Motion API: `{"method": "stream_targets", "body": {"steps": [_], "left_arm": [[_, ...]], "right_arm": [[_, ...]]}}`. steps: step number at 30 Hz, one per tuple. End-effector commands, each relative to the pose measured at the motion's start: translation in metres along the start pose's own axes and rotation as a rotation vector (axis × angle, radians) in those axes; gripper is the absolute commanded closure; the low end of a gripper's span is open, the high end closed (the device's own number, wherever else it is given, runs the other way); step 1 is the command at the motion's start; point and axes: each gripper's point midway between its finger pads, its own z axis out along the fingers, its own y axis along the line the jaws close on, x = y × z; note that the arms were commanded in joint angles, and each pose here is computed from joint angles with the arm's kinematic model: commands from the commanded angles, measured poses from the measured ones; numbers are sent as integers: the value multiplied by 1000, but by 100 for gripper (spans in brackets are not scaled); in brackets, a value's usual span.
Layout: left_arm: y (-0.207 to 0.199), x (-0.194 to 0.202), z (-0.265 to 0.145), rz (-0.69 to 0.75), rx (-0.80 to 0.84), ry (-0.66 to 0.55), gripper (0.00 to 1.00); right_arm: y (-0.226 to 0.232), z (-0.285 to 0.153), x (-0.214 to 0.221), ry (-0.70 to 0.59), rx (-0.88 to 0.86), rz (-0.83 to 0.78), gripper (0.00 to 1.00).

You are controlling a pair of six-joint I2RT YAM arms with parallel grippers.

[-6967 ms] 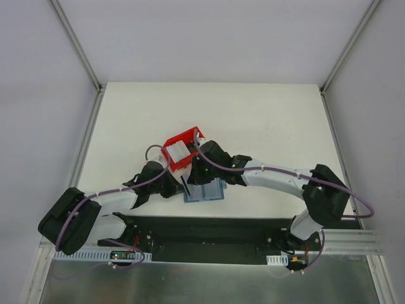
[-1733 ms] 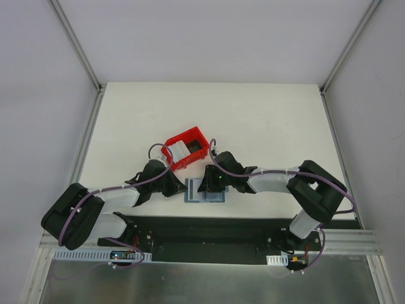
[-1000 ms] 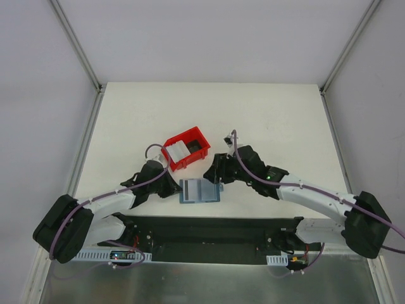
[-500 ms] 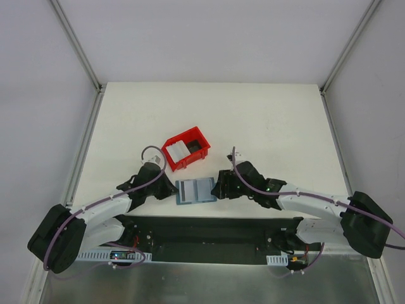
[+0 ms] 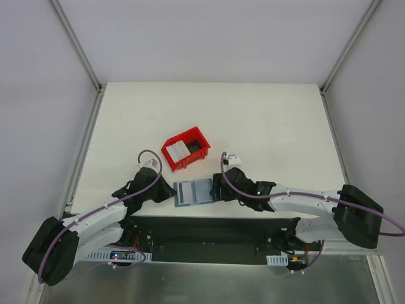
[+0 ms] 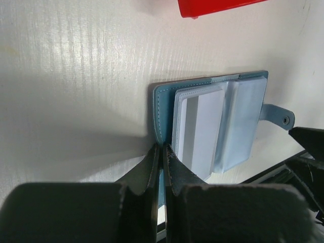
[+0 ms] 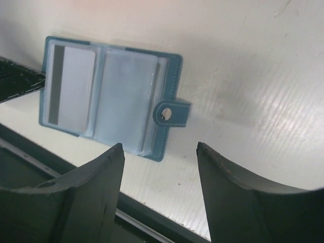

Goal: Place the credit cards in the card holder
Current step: Close the card holder at the center of the board.

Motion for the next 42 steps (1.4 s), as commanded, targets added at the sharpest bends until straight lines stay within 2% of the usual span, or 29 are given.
{"method": "stream_targets", "body": {"steps": [1,6,13,18,21,25,31,42], "left_arm": [[36,20,-2,25,-115,54,100],[30,19,-2,28,-97,56,100],[36,24,-4,33,-118,74,100],[35,22,-5,38,-110,67,100],[31,22,-7,49,-96,74,100],[20,19,-11,69,-66,79,100],[-1,13,-20,116,-23,106,100],[-53,0,-39,183,72,165,100]], "right_arm": [[-2,4,-28,-47,105,-80,38],[8,15,-31,5,129,-128,38],[-12,18,-24,58,265,-137,49],[-18,19,-19,65,278,-143,65],[-18,21,-16,73,276,-137,81],[-20,21,-11,76,269,-114,93],[-17,22,-3,48,196,-62,99],[14,34,6,23,-5,45,100]]}}
